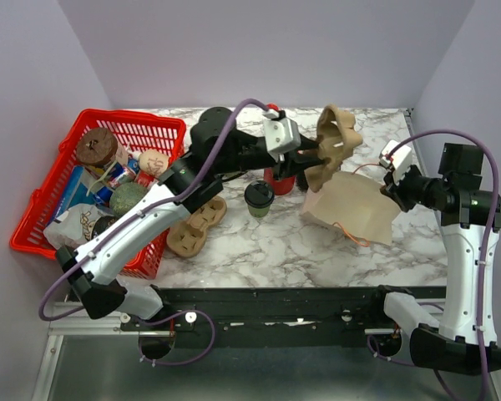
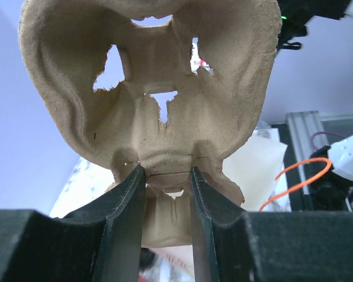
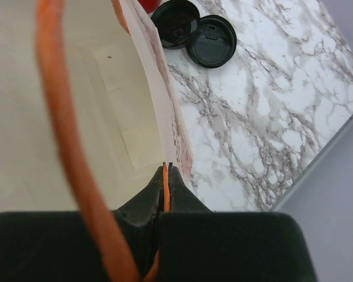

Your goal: Pack the takeout coffee

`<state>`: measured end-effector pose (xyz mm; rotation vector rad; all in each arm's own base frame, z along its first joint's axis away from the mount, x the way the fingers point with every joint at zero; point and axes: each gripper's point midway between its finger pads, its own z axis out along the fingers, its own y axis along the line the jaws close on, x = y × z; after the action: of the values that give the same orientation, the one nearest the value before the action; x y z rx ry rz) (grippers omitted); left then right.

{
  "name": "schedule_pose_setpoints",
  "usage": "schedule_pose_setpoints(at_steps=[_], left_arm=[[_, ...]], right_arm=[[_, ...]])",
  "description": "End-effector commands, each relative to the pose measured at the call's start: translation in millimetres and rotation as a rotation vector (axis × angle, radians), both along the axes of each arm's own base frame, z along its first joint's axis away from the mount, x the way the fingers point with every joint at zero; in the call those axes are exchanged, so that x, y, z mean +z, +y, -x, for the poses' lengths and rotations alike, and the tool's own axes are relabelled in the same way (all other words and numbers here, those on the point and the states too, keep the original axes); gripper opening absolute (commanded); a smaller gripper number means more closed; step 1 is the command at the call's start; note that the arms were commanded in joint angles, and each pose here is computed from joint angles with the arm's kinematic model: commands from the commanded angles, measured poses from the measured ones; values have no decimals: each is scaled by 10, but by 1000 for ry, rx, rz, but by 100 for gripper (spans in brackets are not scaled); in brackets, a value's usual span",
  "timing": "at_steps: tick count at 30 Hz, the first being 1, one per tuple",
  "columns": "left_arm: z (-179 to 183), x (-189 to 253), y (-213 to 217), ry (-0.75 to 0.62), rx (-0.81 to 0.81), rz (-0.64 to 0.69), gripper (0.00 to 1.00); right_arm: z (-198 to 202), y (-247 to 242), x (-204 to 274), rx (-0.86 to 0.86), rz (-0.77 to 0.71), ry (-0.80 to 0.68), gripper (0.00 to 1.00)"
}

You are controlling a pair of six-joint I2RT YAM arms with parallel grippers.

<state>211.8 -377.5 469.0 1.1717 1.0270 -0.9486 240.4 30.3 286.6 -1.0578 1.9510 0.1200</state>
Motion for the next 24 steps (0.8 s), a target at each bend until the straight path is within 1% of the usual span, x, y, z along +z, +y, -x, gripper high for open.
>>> schedule_pose_setpoints(at_steps=[1,9,13,17,24], left_arm=[[280,85,-236,-116,-139,42,0],[610,-210,-471,-163,-262,-11,0],[636,-408,-584,-203,-283,-42,0],[576,-555,-667,-256,-286,-69,0],[457,-800,-798,-300,-289,-133,0]], right_arm=[[164,170,-74,46,-77,67,0],[157,189,-68,29,-105,83,0],[145,220,-47,29,-132,94,0],[160,254,-11,40,-150,101,0],[182,274,8,39,-166,121,0]])
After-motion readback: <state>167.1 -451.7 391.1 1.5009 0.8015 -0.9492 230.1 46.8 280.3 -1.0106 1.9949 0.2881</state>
